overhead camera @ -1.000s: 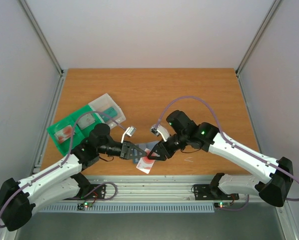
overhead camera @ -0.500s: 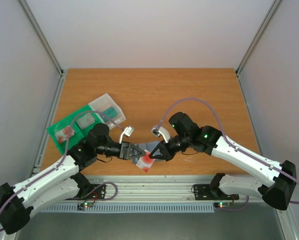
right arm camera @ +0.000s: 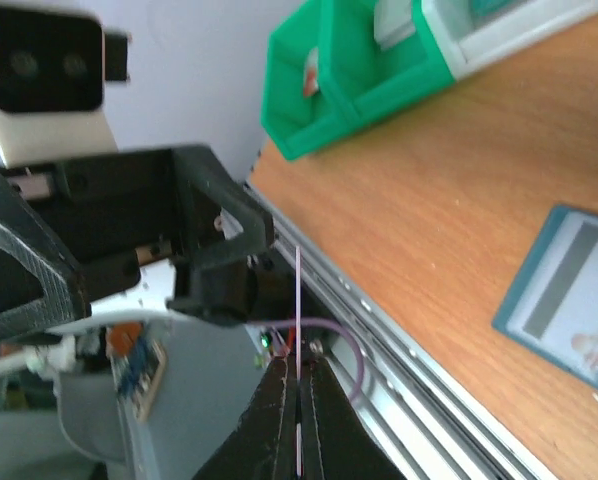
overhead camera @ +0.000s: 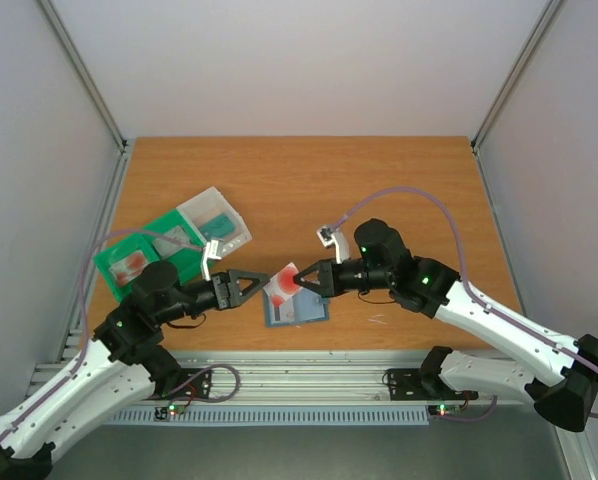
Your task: Take the credit cards out of the card holder
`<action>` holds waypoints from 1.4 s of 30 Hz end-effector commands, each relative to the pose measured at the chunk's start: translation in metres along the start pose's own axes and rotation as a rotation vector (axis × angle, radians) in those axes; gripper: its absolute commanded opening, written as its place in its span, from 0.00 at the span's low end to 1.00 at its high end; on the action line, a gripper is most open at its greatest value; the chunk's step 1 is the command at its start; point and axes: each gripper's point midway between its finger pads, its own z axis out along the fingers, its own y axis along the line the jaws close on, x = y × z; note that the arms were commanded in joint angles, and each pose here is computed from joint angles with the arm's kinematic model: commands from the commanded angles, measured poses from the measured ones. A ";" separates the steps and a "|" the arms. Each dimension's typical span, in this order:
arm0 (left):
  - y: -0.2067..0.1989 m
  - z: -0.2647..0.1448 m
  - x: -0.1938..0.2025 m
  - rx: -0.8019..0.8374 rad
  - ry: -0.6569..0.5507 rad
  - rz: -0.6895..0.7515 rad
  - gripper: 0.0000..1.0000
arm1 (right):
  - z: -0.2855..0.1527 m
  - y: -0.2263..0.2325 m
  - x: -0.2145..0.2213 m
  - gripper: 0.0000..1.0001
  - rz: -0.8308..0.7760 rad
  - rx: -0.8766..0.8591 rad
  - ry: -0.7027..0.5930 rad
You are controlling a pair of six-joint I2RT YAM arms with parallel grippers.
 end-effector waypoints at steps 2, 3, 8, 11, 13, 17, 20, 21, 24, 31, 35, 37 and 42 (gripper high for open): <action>-0.005 -0.012 -0.019 -0.004 -0.125 -0.049 0.75 | -0.009 0.009 -0.035 0.01 0.118 -0.044 -0.212; -0.004 -0.012 -0.019 -0.003 -0.128 -0.058 0.74 | -0.009 0.009 -0.038 0.01 0.131 -0.052 -0.231; -0.005 -0.004 -0.020 0.062 -0.136 -0.110 0.65 | -0.007 0.009 -0.048 0.01 0.205 -0.098 -0.291; -0.005 0.001 -0.020 0.109 -0.138 -0.151 0.59 | -0.006 0.011 -0.052 0.01 0.228 -0.120 -0.313; -0.001 0.005 -0.019 0.105 -0.131 -0.177 0.57 | -0.006 0.012 -0.055 0.01 0.234 -0.129 -0.327; 0.004 0.011 -0.019 0.090 -0.121 -0.190 0.57 | -0.008 0.013 -0.059 0.01 0.236 -0.132 -0.342; 0.005 0.012 -0.020 0.089 -0.122 -0.194 0.56 | -0.007 0.012 -0.058 0.01 0.237 -0.131 -0.341; 0.004 0.012 -0.020 0.093 -0.125 -0.192 0.52 | -0.007 0.012 -0.058 0.01 0.236 -0.132 -0.338; 0.002 0.010 -0.022 0.103 -0.134 -0.193 0.37 | -0.006 0.009 -0.056 0.01 0.243 -0.127 -0.335; 0.006 0.004 -0.024 0.088 -0.173 -0.194 0.01 | -0.004 0.003 -0.052 0.02 0.241 -0.113 -0.332; 0.005 0.000 -0.023 0.071 -0.174 -0.172 0.01 | -0.003 0.000 -0.048 0.08 0.228 -0.104 -0.324; 0.006 -0.001 -0.022 0.049 -0.164 -0.156 0.00 | -0.004 -0.004 -0.046 0.13 0.226 -0.087 -0.327; 0.011 -0.010 -0.021 -0.034 -0.162 -0.106 0.00 | -0.007 -0.011 -0.038 0.33 0.207 -0.050 -0.314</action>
